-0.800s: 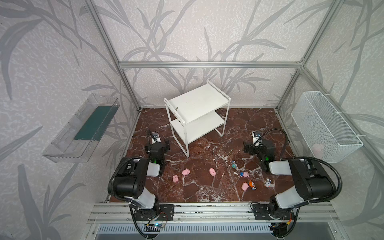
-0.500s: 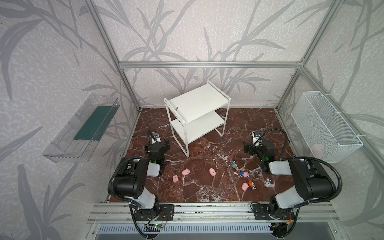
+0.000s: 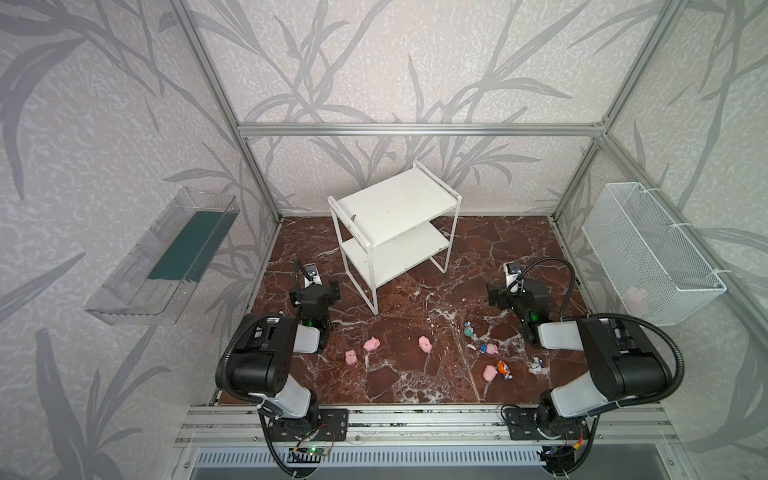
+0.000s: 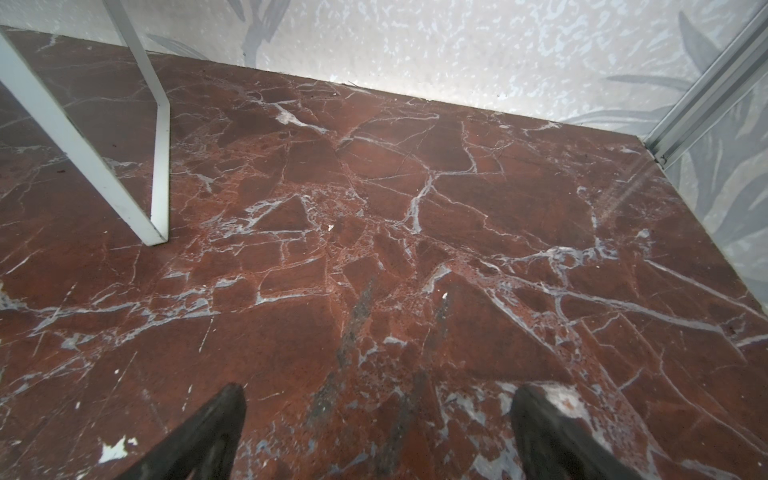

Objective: Place and organize the plastic toys onto the shelf

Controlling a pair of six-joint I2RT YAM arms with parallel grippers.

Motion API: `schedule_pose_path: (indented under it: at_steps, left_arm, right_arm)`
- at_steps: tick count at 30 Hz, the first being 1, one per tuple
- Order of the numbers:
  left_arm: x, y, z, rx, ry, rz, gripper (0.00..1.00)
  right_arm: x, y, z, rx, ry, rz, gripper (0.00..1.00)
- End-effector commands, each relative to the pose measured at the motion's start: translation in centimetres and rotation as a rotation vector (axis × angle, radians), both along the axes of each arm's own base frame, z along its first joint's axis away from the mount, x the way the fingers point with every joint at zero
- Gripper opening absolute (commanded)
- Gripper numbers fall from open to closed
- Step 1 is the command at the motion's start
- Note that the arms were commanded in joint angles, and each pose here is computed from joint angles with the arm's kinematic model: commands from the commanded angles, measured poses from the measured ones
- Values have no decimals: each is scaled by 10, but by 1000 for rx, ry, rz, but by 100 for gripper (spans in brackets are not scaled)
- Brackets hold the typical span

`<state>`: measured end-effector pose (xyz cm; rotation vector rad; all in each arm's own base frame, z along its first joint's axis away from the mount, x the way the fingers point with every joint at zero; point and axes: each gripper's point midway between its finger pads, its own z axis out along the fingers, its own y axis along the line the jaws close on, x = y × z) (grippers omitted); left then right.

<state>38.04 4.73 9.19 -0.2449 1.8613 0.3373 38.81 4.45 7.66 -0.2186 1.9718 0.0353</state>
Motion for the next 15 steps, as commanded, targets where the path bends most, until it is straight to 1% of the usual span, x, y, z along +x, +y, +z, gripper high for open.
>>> schedule_pose_path:
  at_steps: [1, 11, 13, 15]
  left_arm:
    - [6, 3, 10, -1, -36, 18, 99]
    - [5, 3, 10, 0, -39, 18, 99]
    - [5, 0, 14, 6, -50, -1, 99]
    - [3, 2, 21, 5, -54, 14, 99]
  right_arm:
    - [8, 2, 14, 3, -39, 7, 99]
    - [8, 2, 14, 3, -41, 7, 99]
    - [8, 2, 15, 2, -42, 8, 99]
    - [8, 1, 14, 1, -40, 7, 99]
